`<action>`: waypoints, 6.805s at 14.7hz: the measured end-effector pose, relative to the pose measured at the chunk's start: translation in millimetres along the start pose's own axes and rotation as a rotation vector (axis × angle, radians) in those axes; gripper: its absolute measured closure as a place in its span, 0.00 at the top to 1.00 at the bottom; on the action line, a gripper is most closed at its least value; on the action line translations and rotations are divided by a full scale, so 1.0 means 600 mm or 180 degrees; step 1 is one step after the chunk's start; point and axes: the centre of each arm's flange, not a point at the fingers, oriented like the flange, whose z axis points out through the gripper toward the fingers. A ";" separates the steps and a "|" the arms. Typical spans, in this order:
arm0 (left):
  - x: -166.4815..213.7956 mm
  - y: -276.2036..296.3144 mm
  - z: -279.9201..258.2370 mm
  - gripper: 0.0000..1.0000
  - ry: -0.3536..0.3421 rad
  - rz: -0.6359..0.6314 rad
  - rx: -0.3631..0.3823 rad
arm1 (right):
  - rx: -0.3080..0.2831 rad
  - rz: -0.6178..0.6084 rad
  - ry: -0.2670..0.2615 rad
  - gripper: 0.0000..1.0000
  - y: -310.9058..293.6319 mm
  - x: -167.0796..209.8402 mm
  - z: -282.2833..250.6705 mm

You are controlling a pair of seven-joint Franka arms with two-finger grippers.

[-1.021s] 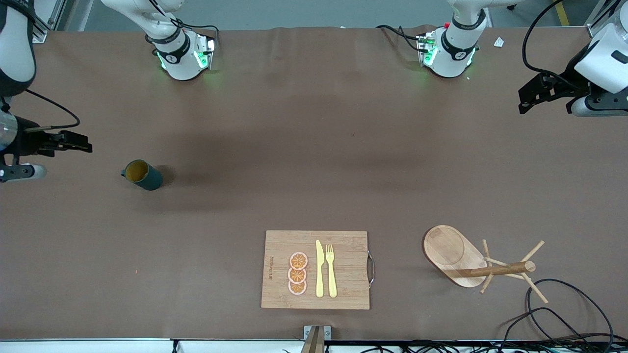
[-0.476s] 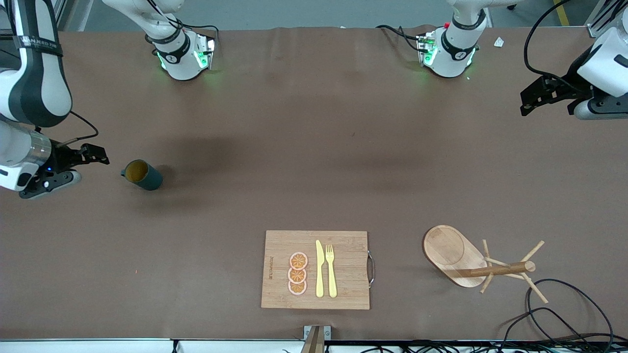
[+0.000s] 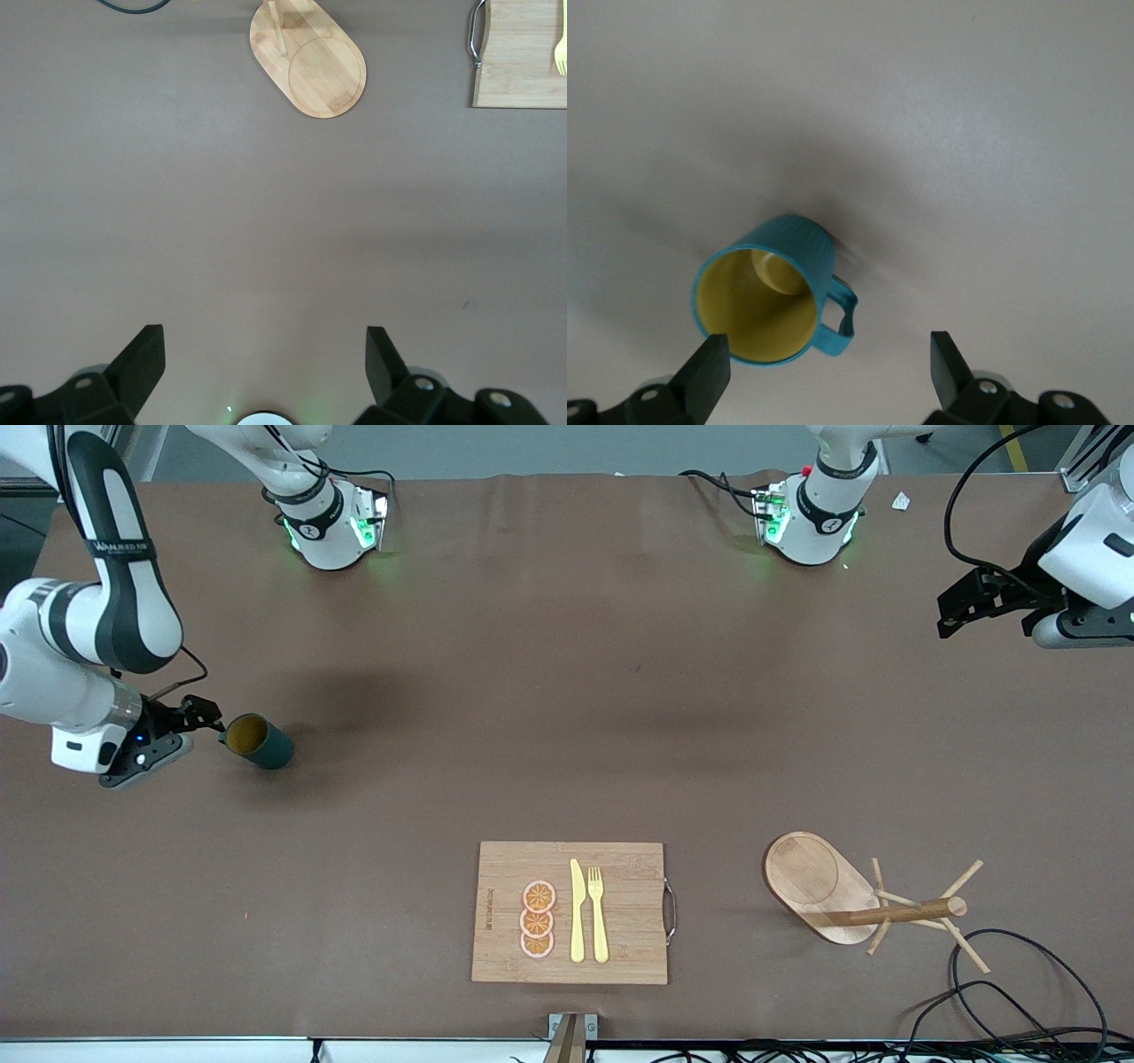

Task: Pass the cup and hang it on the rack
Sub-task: 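Lower the right gripper onto the teal mug rim and grasp it, then carry the mug toward the table middle while the left gripper approaches, then set the mug down, open the right gripper and withdraw it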

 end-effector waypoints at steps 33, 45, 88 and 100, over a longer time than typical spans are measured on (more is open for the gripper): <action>0.003 0.000 0.001 1.00 0.0000 0.0002 -0.0003 | 0.0074 0.0754 -0.0183 0.04 -0.428 0.190 -0.032; 0.016 0.046 0.025 1.00 -0.0052 0.0091 -0.0008 | 0.0015 0.1324 0.0077 0.04 -0.765 0.305 0.046; -0.111 0.667 0.266 1.00 0.0105 -0.1840 0.0434 | -0.0066 0.2186 -0.0157 1.00 -0.344 0.219 -0.254; -0.290 0.937 0.478 0.99 0.1095 -0.2048 0.0366 | 0.0060 0.1970 -0.0079 1.00 -0.114 0.052 -0.322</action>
